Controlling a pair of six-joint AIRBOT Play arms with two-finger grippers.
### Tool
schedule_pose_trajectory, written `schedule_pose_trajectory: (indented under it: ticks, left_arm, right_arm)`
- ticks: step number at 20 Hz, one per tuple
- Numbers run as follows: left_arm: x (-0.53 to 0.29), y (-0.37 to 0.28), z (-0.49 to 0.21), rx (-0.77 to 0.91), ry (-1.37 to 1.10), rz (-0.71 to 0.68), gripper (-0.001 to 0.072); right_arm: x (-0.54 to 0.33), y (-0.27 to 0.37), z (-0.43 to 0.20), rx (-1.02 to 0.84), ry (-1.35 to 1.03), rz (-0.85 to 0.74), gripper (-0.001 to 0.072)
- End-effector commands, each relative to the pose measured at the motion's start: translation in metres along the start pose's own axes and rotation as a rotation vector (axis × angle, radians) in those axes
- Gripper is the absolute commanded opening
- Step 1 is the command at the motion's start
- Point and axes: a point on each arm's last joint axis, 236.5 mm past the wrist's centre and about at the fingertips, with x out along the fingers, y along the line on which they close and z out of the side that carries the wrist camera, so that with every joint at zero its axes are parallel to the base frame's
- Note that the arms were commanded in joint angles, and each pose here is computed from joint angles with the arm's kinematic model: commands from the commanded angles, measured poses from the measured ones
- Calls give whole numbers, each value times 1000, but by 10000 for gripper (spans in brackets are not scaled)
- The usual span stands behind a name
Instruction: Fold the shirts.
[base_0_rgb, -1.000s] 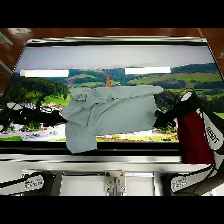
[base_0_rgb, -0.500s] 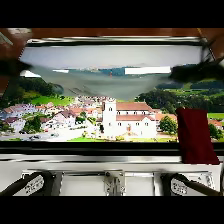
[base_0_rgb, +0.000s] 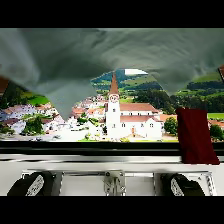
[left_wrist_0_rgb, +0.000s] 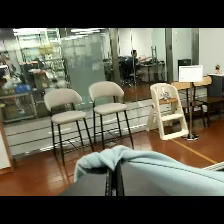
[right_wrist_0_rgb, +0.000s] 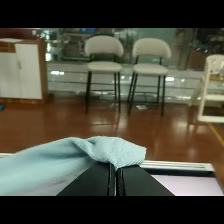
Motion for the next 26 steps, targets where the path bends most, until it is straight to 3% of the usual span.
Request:
schedule_pose_trajectory:
  ticks: [1,3,7,10,13,17,20,26]
  left_arm:
    - [-48,-9,-8,67,88,103,36]
    - [-63,-1,-24,101,169,166,36]
    - [-67,1,-55,87,296,160,36]
    - [-56,9,-99,28,429,137,36]
    - [-38,25,-190,-102,655,101,36]
    - [-21,43,-379,-340,998,60,35]
    - [10,59,-483,-461,1070,95,36]
    - [130,87,-600,-421,1013,102,37]
  right_arm:
    - [-60,-9,-11,-37,58,-78,63]
    - [-67,-21,-26,-52,126,-131,63]
    - [-60,-28,-59,-50,268,-149,63]
    - [-41,-41,-122,-33,555,-175,63]
    - [-13,-31,-215,47,948,-114,62]
    - [33,-27,-365,73,1260,-66,63]
    - [111,-28,-449,80,1182,-48,62]
    - [269,16,-517,101,823,0,62]
